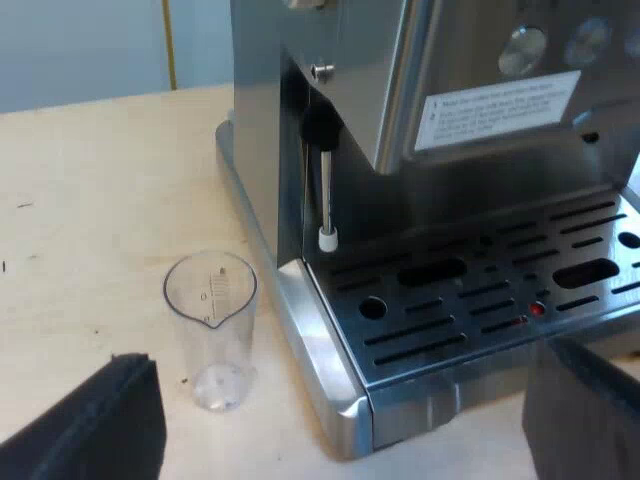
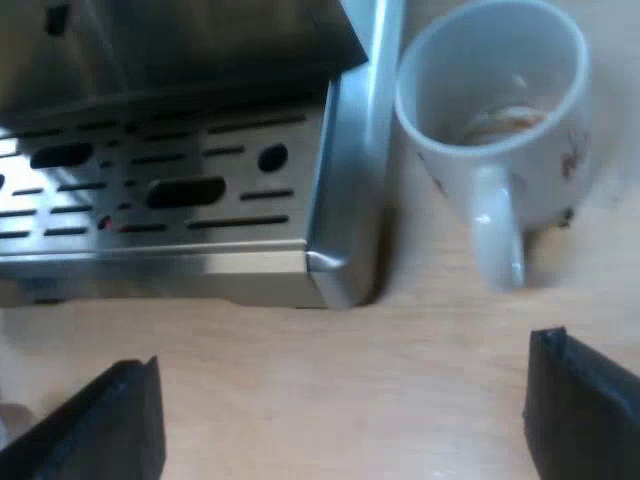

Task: Grind coffee beans and then tamp

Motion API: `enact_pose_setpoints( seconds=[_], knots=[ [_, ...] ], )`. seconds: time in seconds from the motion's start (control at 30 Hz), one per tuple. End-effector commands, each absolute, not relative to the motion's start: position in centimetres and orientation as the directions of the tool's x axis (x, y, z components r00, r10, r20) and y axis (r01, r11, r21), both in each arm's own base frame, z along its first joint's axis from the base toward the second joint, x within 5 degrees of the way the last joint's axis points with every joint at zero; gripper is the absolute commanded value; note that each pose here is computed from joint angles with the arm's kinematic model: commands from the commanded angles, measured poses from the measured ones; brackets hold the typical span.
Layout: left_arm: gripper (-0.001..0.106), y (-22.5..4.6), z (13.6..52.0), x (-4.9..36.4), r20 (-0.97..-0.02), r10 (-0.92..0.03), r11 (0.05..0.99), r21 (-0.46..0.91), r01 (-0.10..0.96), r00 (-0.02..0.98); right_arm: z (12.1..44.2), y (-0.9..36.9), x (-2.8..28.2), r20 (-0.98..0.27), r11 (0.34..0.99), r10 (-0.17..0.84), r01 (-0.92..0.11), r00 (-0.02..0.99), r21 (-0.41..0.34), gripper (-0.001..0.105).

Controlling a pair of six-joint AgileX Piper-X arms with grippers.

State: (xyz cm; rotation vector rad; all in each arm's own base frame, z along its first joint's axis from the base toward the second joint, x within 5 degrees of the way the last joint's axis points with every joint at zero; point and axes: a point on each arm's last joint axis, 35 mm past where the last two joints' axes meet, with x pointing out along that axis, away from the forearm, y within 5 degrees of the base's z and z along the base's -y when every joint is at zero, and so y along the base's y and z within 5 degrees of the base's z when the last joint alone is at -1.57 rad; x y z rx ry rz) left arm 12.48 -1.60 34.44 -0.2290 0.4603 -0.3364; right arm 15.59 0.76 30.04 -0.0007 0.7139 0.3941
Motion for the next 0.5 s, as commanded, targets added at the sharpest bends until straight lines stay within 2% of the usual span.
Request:
enact_pose_setpoints(
  seconds=[0.03,0.27,0.5],
  knots=[
    [0.074,-1.6,34.8,11.6,-0.378,-0.372,0.916,-0.299,0.269,0.848,30.6,0.1,14.6,-0.624,0.919,0.361,-0.376,0.692,0.115,0.082],
    [0.074,-1.5,35.4,9.2,-0.332,-0.373,0.915,-0.285,0.284,0.866,31.8,0.2,11.4,-0.585,0.906,0.344,-0.422,0.734,0.003,0.082],
    [0.074,-1.4,35.9,6.8,-0.269,-0.373,0.915,-0.265,0.305,0.888,33.1,0.6,7.5,-0.488,0.906,0.336,-0.418,0.805,-0.067,0.082]
  ],
)
